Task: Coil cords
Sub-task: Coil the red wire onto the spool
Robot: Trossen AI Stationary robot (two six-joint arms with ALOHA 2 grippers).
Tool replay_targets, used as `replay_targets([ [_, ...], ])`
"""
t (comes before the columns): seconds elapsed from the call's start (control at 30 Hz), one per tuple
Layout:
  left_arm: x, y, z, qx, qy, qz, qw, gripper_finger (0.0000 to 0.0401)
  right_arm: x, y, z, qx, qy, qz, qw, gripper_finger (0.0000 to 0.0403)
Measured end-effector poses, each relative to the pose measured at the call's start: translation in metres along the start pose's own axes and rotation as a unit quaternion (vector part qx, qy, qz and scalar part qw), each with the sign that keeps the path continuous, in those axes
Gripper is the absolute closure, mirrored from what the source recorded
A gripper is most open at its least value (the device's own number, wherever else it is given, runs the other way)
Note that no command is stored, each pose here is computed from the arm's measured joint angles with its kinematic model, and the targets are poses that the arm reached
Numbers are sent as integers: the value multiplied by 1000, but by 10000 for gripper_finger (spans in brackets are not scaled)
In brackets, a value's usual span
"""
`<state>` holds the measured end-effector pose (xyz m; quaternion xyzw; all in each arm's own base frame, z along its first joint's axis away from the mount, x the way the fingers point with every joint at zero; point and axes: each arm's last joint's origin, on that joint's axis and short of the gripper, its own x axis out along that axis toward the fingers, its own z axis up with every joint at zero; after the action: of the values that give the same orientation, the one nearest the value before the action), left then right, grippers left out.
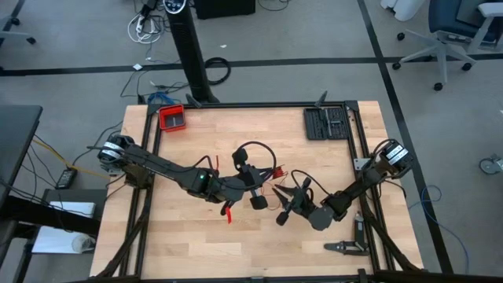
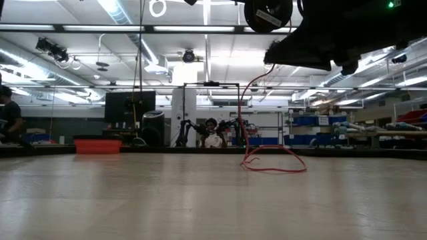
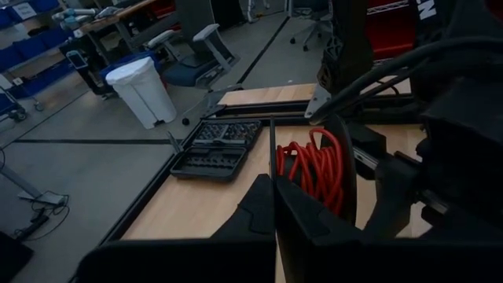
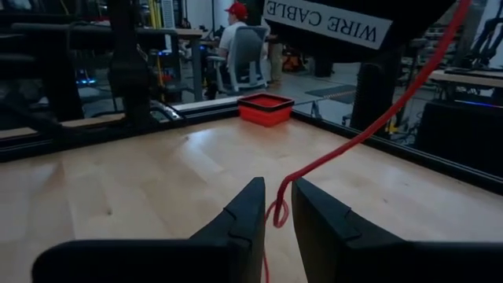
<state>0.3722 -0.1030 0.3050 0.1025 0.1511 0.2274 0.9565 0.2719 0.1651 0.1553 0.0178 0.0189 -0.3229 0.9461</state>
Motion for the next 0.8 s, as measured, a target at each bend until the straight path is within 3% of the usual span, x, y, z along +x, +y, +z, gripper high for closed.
replay_targets([
  [0.13, 0, 0, 0, 0, 0, 0, 1000, 400, 4, -1, 0, 0, 1, -1, 1000, 352],
  [0.27, 0, 0, 0, 0, -1, 0, 1000, 400, 5, -1, 0, -5, 4, 12, 1000, 394],
  [0.8, 0, 0, 3, -23, -11, 4, 1000, 400, 46, 10, 34, -52, -10, -18, 998, 401],
])
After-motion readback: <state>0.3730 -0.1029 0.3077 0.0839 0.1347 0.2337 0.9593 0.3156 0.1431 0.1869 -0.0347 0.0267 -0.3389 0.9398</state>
